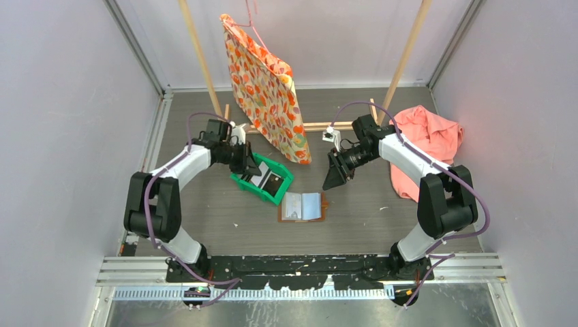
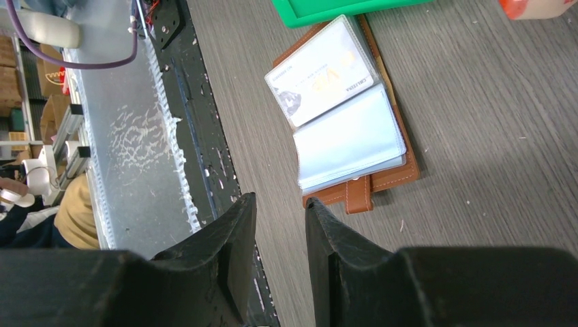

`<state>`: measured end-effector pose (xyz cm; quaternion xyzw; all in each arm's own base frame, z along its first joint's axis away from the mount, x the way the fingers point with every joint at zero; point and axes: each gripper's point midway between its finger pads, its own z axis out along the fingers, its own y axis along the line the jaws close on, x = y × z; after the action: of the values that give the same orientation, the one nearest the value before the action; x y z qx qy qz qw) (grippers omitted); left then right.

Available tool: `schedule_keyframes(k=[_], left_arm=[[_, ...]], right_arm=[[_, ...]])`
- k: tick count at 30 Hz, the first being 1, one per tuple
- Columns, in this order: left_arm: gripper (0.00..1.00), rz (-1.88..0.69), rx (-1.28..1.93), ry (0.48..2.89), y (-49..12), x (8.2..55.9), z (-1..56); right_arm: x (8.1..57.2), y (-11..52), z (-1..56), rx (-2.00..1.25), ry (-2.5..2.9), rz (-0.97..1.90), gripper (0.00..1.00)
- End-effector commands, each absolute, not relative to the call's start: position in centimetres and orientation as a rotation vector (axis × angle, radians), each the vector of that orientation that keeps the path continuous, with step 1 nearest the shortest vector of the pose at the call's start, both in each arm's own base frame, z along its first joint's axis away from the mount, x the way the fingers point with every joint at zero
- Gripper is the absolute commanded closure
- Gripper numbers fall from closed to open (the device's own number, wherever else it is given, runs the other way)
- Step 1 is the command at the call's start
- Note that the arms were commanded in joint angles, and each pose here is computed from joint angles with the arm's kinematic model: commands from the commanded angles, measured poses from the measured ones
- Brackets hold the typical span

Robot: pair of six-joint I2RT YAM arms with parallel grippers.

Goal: Put the credit cards into the card holder
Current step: Pick up the credit card from the storage box.

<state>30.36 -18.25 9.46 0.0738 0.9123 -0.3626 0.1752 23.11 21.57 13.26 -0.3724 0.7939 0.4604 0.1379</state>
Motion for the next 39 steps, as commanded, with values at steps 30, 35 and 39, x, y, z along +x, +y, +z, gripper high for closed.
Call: schedule_keyframes(k=[30, 35, 39], left_arm=[[1.00, -1.405, 0.113, 1.605, -27.1, 21.4, 24.9], [1.00, -1.438, 0.113, 1.584, -29.5, 20.2, 24.4], [1.00, -1.452, 0.119, 1.538, -32.0, 19.2, 24.6]], right_arm=[[19.1, 22.9, 21.5, -1.194, 1.842, 1.588, 0.26], [21.0, 21.9, 21.9, -1.038, 1.931, 1.527, 0.26], [21.3, 21.6, 22.5, -0.935, 1.930, 1.565, 0.26]])
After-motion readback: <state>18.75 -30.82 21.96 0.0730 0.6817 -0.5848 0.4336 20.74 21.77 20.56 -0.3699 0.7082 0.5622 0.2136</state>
